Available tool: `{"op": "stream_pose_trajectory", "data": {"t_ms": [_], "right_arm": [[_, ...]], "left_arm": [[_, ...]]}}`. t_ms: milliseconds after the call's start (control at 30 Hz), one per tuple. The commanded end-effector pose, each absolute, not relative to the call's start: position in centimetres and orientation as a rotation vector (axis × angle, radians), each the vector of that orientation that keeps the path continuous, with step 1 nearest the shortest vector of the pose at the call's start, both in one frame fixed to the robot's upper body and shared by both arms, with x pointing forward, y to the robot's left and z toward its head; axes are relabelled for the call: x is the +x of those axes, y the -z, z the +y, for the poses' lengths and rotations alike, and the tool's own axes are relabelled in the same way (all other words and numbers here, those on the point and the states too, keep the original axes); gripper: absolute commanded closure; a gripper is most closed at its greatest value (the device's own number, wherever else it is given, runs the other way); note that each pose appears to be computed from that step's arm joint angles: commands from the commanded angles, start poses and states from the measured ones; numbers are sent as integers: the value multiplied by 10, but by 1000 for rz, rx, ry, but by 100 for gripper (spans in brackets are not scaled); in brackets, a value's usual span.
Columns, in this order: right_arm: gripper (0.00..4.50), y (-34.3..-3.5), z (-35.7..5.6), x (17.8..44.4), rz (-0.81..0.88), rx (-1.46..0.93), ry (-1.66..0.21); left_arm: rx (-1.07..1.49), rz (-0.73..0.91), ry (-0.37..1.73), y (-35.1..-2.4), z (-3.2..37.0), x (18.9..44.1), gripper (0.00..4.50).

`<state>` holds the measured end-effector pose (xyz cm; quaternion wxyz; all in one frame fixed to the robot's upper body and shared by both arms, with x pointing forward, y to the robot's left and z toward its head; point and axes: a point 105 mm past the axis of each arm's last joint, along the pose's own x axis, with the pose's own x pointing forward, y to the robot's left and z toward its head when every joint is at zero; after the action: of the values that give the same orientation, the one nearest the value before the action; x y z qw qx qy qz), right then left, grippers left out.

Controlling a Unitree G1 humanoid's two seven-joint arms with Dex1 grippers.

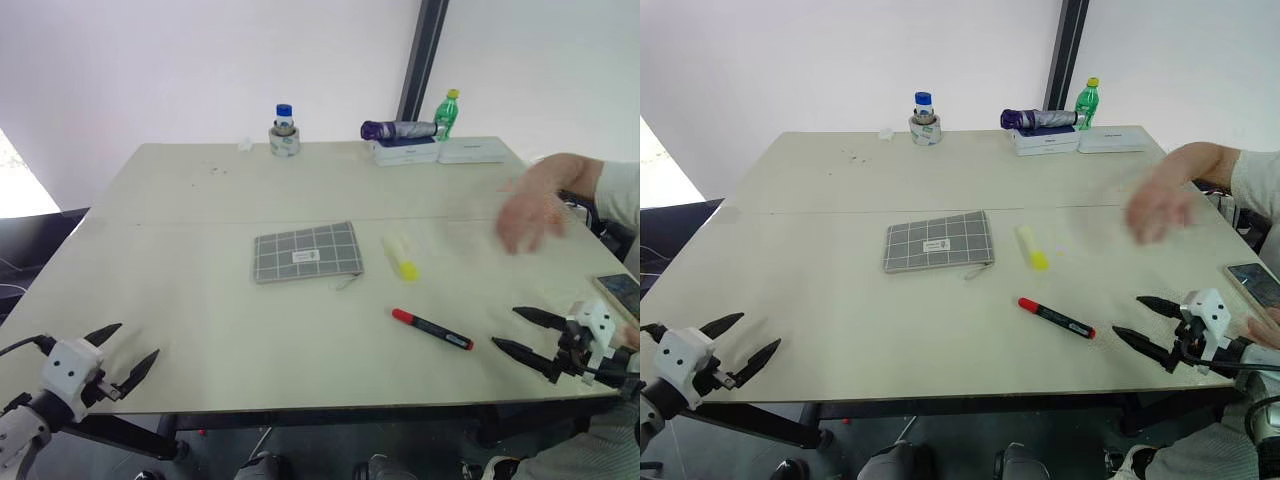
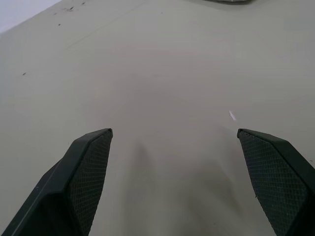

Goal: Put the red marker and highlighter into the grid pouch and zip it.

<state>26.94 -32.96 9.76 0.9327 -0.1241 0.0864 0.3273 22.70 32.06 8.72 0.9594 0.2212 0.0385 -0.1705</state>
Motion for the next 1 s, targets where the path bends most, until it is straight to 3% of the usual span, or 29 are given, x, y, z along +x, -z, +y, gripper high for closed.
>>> {"op": "stream_pose_trajectory", "data": {"t_ms": [33, 700, 1000], "right_arm": [[6, -111, -332, 274, 130, -291, -659], [6, -114, -326, 287, 108, -300, -653], [6, -125, -307, 313, 76, -209, -627]], "left_arm": [[468, 33, 332, -97, 323, 226, 22], [477, 33, 312, -98, 328, 230, 22], [549, -44, 331, -110, 324, 244, 22]]}}
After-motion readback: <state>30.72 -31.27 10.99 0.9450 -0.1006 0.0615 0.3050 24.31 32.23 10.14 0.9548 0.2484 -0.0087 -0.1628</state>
